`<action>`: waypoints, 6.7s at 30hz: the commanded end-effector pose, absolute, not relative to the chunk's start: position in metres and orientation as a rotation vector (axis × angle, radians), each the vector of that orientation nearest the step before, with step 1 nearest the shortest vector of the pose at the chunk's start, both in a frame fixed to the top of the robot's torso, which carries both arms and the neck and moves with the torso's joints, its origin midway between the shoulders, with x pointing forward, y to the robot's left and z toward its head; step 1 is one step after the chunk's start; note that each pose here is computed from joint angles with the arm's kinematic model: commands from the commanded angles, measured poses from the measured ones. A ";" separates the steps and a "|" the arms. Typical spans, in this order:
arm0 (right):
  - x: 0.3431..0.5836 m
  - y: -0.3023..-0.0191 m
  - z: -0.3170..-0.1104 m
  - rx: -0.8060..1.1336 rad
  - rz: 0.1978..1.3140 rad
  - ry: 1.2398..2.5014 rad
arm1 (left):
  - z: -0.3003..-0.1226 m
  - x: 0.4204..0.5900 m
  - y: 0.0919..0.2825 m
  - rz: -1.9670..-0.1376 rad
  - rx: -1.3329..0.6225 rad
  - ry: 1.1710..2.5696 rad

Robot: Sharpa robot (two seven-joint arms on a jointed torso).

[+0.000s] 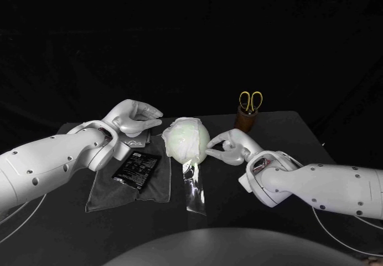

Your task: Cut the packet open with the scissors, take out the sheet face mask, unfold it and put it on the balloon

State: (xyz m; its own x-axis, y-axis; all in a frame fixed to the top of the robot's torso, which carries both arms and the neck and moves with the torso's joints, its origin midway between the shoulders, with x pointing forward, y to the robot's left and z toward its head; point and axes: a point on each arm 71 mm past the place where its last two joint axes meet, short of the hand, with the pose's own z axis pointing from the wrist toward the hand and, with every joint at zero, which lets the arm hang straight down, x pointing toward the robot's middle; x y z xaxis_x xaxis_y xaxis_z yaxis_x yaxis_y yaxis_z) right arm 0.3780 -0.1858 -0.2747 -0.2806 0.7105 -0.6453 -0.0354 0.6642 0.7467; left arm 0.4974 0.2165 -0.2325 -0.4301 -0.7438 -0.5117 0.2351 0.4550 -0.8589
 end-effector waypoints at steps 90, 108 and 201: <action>0.381 -0.149 -0.283 0.181 0.679 1.524 | -0.237 0.480 0.225 -1.208 -0.645 1.610; 0.376 -0.152 -0.280 0.205 0.749 1.534 | -0.238 0.480 0.225 -1.214 -0.669 1.610; 0.387 -0.131 -0.284 -0.056 0.565 1.466 | -0.240 0.476 0.231 -1.235 -0.750 1.628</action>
